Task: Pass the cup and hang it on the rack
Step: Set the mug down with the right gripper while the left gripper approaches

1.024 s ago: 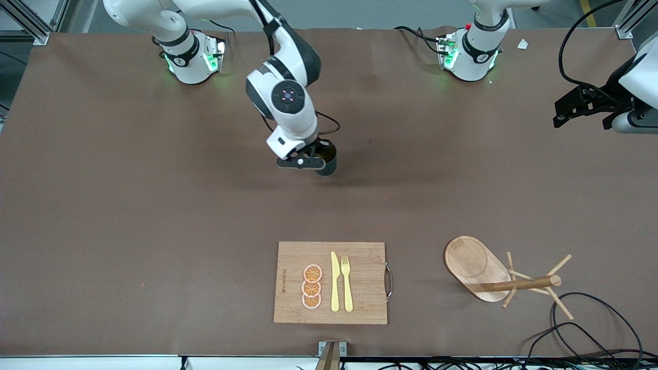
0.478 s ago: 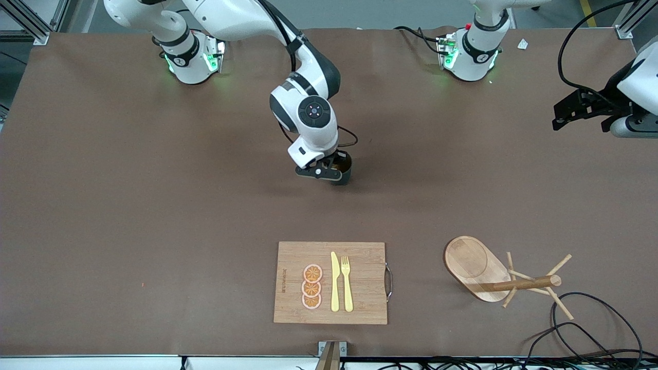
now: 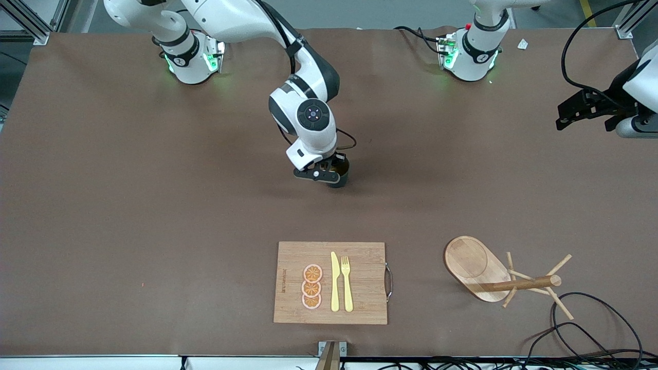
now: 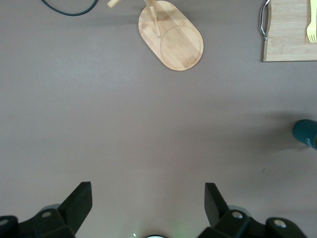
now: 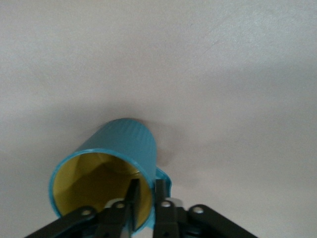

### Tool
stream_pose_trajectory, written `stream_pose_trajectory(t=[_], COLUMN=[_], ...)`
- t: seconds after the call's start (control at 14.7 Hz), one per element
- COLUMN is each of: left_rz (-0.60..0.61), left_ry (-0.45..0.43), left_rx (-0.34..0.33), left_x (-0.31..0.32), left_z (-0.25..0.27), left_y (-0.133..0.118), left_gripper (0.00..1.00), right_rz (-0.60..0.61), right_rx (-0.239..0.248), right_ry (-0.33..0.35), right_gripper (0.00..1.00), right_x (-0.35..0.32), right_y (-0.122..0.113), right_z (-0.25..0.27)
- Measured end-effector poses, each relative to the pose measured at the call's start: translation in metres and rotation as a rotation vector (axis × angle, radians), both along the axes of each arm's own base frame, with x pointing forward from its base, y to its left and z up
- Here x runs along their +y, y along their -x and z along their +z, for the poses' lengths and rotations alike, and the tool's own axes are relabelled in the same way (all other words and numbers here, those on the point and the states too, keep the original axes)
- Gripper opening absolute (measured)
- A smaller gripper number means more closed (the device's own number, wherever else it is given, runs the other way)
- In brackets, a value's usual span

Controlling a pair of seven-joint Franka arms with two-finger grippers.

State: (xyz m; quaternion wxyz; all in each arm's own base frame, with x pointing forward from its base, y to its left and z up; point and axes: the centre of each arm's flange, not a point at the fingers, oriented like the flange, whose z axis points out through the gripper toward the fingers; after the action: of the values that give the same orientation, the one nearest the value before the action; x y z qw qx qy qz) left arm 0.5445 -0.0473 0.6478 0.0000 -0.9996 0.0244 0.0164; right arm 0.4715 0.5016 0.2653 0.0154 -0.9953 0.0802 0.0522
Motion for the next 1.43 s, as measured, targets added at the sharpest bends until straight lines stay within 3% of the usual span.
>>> stream_pose_trajectory(t=[0.48, 0.55, 0.75, 1.02, 1.43], left_rz=[-0.006, -0.013, -0.041, -0.030, 0.072], left_ry=[0.000, 0.000, 0.001, 0.001, -0.004], left_rx=[0.002, 0.001, -0.004, 0.001, 0.030], left_x=[-0.003, -0.007, -0.023, -0.052, -0.159], left_z=[-0.001, -0.001, -0.003, -0.010, -0.046], left_y=[0.000, 0.000, -0.001, -0.002, 0.003], left_gripper=[1.00, 1.00, 1.00, 1.00, 1.00], right_rz=[-0.009, -0.007, 0.028, 0.048, 0.116], right_rx=[0.016, 0.025, 0.058, 0.105, 0.124], right_ry=[0.017, 0.024, 0.030, 0.016, 0.026], right_gripper=[0.95, 1.00, 1.00, 1.00, 1.00], right_x=[-0.005, -0.008, -0.038, -0.138, -0.302], right_y=[-0.008, -0.011, -0.033, -0.080, -0.126], right_z=[0.008, 0.017, 0.063, 0.136, 0.197])
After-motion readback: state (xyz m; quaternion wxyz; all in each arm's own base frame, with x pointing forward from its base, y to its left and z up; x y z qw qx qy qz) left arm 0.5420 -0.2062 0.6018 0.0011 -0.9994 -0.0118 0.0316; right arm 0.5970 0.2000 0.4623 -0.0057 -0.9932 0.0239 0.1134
